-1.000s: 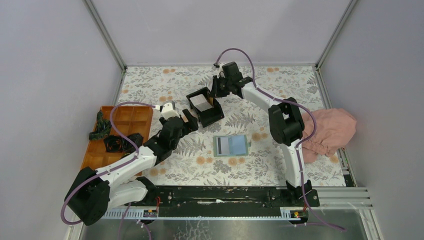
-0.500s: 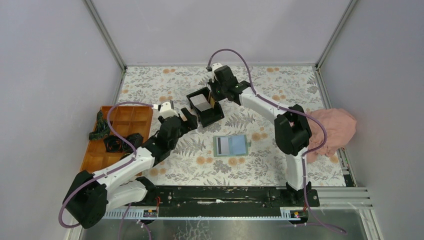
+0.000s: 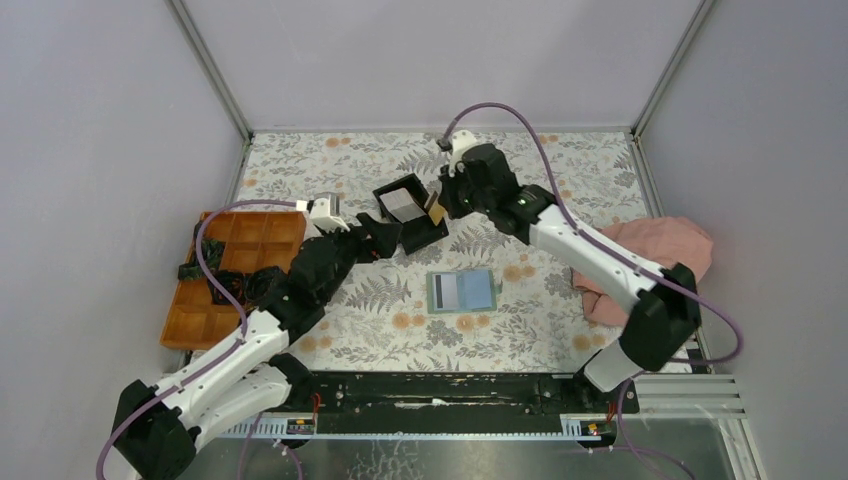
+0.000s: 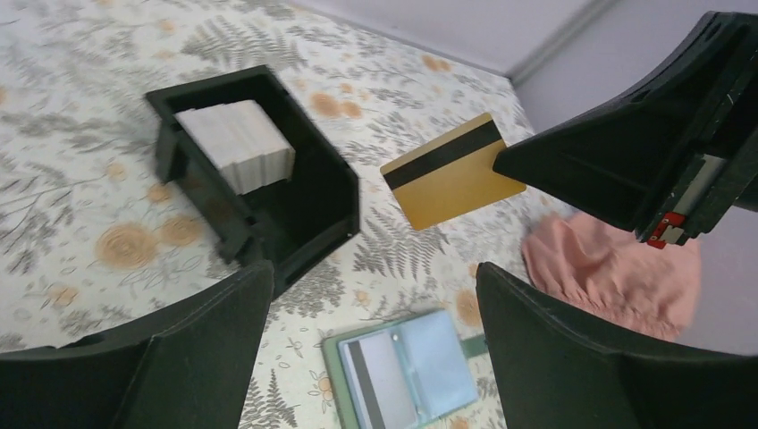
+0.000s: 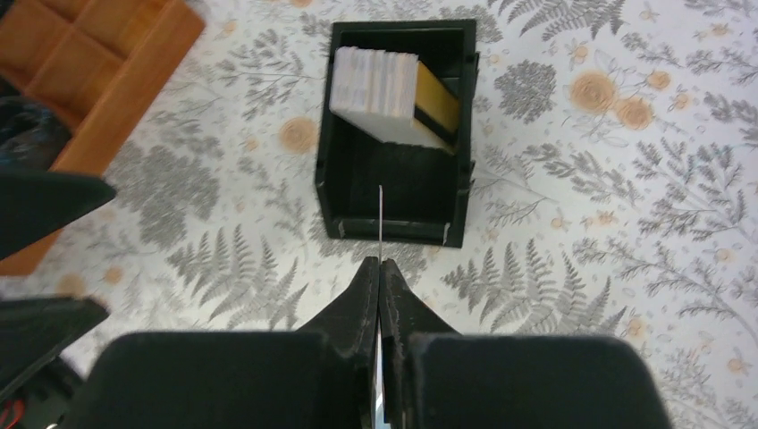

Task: Put the credit cards into the card holder
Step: Pick up the credit card from the storage box.

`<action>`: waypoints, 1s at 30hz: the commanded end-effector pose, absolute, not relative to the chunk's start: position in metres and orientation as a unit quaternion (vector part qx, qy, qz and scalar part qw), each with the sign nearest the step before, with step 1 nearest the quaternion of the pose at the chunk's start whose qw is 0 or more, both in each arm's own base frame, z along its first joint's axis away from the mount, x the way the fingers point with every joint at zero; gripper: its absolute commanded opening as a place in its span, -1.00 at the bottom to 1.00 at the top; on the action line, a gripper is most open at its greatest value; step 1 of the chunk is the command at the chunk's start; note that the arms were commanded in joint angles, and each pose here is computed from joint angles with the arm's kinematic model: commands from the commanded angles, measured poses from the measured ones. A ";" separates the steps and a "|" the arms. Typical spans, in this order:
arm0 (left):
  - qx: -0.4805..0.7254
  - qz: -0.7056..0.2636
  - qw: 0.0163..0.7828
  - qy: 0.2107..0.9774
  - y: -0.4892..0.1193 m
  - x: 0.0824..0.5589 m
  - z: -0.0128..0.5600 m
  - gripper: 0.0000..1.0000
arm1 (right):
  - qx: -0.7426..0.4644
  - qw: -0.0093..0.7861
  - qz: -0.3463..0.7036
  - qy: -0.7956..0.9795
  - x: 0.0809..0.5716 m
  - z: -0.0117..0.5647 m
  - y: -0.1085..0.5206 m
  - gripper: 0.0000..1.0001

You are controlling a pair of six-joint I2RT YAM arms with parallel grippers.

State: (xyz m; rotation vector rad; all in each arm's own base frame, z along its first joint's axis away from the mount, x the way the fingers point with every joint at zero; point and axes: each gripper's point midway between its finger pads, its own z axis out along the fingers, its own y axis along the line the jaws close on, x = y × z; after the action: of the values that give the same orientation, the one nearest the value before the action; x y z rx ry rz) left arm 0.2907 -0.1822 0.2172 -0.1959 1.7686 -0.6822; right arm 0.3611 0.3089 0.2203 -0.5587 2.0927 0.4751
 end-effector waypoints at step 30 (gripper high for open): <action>0.273 -0.547 0.425 0.668 -0.290 0.187 0.176 0.18 | -0.220 0.293 0.454 0.812 0.180 0.197 0.281 -1.00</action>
State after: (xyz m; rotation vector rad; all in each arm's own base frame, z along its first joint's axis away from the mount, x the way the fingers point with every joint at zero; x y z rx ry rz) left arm 0.1932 -0.2856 0.1710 0.6079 1.7589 -1.3383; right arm 0.1803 0.2714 0.1801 -0.5718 2.2310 1.1099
